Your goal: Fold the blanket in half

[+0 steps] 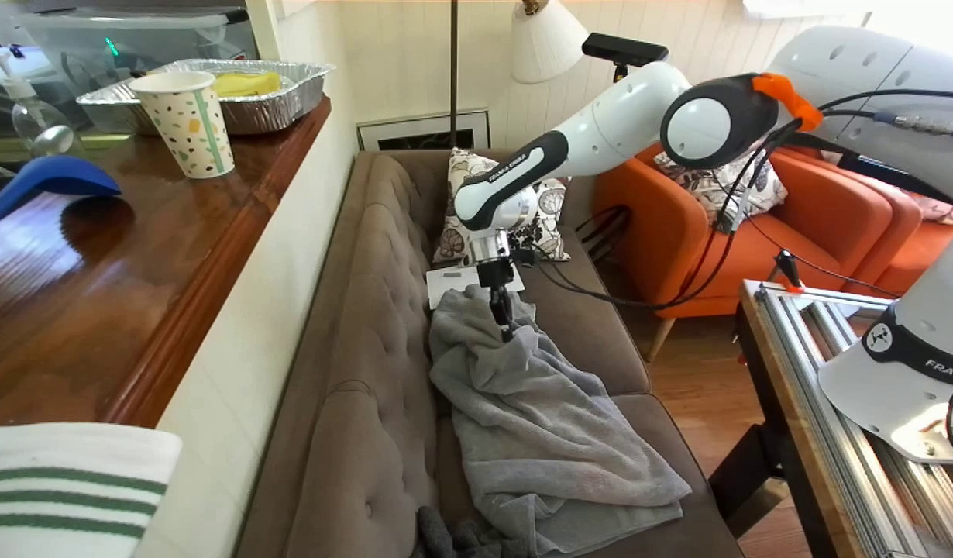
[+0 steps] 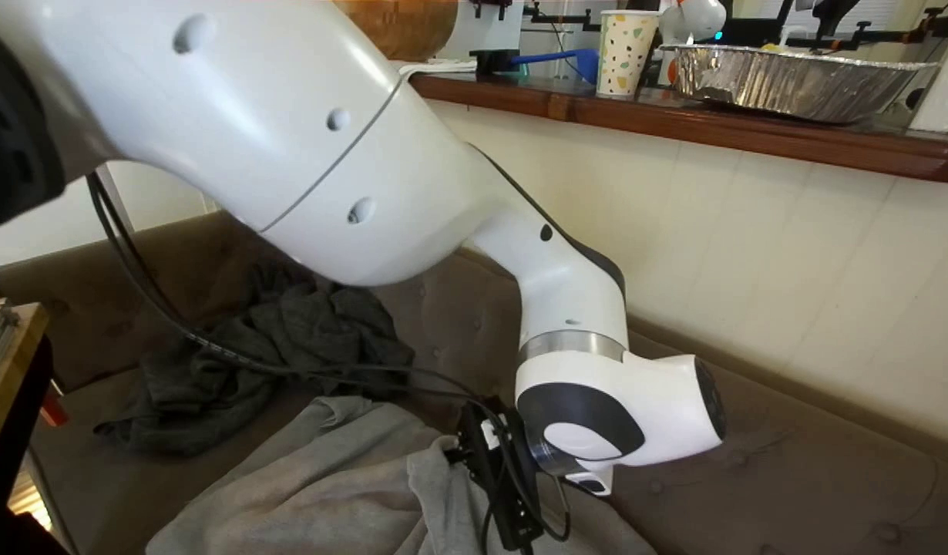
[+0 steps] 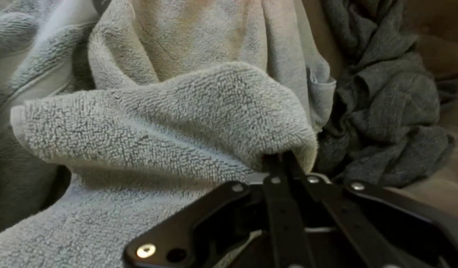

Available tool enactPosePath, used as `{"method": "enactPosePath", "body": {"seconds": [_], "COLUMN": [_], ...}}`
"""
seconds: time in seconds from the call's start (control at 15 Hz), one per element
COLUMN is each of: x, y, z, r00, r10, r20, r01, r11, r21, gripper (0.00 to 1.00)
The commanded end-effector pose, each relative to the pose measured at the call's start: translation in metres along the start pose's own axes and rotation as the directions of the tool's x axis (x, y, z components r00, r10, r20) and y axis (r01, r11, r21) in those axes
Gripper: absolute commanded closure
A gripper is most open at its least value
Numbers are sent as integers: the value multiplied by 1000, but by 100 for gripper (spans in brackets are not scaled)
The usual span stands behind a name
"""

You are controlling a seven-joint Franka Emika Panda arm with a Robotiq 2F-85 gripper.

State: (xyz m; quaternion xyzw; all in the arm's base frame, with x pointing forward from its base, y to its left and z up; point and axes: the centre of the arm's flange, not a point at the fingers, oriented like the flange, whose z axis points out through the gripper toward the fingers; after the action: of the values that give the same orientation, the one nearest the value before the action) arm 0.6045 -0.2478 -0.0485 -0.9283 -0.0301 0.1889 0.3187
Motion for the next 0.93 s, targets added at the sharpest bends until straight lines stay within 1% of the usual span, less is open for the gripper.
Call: {"method": "enactPosePath", "body": {"seconds": [0.0,0.13,0.27,0.47,0.67,0.73,0.87], "x": [-45,-47,-52,-64,-81,-89,-107], "y": [-65,-87,-109,-143,-178,-189,-213], "z": [33,50,72,111,159,175,210], "r00": [982,960,928,863,778,746,672], "r10": [-135,-205,-270,-353,-424,-443,-480], "r20": [133,193,257,362,463,497,563], "r01": [133,201,263,339,397,411,441], "r11": [991,979,963,935,904,894,871], "r21": [25,41,63,103,161,178,216], "gripper": [99,99,99,99,99,99,99]}}
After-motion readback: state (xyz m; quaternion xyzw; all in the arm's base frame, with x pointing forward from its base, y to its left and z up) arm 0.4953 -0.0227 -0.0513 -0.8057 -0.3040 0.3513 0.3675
